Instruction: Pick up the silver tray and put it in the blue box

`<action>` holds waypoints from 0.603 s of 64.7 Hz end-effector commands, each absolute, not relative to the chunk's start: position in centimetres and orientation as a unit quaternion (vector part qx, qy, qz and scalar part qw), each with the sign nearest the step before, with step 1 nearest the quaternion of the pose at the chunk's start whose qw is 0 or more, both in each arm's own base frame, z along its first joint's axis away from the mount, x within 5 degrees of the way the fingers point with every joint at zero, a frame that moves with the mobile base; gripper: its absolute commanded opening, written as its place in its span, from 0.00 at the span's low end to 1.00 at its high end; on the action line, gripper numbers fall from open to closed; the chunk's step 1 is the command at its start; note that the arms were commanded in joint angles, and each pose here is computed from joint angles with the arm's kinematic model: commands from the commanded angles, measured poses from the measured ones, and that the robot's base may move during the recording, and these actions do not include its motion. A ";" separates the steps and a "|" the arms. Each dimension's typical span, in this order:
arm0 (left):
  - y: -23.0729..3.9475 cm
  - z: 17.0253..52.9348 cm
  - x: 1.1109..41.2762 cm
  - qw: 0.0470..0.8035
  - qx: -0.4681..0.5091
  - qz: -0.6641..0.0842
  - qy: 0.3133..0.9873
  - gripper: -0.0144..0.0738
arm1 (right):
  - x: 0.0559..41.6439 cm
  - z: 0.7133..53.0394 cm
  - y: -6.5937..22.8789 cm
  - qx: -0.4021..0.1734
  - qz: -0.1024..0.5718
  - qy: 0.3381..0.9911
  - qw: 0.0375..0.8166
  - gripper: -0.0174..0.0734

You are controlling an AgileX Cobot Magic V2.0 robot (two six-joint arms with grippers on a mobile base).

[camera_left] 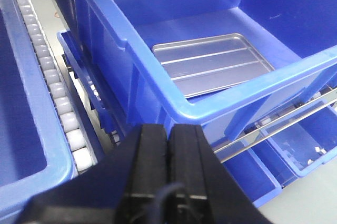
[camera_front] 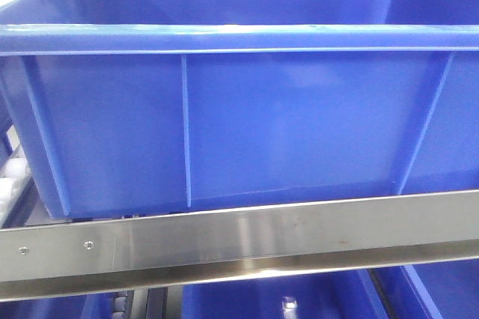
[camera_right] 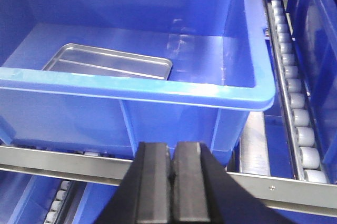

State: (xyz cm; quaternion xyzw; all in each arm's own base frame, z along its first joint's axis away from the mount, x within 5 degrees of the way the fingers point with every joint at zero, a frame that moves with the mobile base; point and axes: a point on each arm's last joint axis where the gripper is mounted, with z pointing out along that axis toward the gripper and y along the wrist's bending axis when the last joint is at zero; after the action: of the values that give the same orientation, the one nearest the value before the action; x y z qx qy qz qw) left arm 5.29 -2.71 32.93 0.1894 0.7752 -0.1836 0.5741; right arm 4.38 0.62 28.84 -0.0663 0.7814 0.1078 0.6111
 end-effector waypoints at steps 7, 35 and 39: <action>-3.0 34.4 5.3 0.608 0.191 -0.204 0.743 0.05 | 4.5 30.4 0.7 -0.076 0.110 0.746 0.652 0.25; -2.6 32.4 4.8 0.622 0.151 -0.214 0.738 0.05 | 4.5 30.4 0.7 -0.076 0.110 0.746 0.652 0.25; -2.2 31.4 4.5 0.655 0.144 -0.191 0.717 0.05 | 4.5 30.4 0.7 -0.076 0.110 0.746 0.652 0.25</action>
State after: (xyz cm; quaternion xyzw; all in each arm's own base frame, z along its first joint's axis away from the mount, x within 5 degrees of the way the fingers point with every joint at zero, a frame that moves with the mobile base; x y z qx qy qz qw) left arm 4.72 -2.37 30.63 0.1498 0.7714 -0.1939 0.5873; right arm 4.39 0.63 28.87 -0.0671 0.7801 0.1078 0.6126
